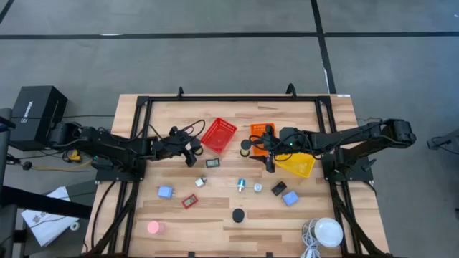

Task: Pick & Place Office items
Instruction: Put the left green hourglass into the red bin

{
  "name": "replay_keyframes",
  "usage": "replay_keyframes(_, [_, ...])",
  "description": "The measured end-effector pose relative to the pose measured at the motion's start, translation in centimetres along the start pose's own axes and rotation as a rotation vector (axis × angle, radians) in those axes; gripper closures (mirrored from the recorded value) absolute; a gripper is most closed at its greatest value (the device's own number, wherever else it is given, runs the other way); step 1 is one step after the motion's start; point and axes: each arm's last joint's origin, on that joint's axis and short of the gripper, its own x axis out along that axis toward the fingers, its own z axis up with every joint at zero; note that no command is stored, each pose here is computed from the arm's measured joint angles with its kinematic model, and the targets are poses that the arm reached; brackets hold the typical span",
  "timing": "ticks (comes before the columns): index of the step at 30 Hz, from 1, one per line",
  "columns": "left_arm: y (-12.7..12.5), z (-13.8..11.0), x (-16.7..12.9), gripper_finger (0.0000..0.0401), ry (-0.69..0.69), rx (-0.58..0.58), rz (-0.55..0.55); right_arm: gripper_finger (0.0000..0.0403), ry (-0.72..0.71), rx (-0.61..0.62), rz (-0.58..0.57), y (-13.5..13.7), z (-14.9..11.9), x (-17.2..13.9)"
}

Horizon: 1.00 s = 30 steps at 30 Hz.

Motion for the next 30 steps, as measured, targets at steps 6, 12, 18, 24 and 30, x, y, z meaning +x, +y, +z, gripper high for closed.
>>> replay_keyframes(6, [0.0,0.1,0.0,0.0176,-0.007,-0.004,-0.003,0.0143,0.000,0.000,0.000,0.0,0.0,0.0])
replay_keyframes(12, [-0.1,0.2,0.0,0.0187,-0.015,-0.007,-0.006,0.0143,0.000,0.000,0.000,0.0,0.0,0.0])
replay_keyframes(18, [0.0,1.3,-0.7,0.0188,-0.070,-0.035,-0.025,0.0143,0.000,0.002,0.000,0.0,0.0,0.0])
replay_keyframes(24, [-0.5,3.4,-2.0,0.0182,-0.160,-0.021,-0.067,0.0143,0.015,0.003,0.001,0.0,-0.1,0.0])
replay_keyframes(30, [-0.7,4.9,-2.3,0.0191,-0.202,-0.020,-0.069,0.0143,0.030,0.024,0.002,0.0,-0.3,0.0])
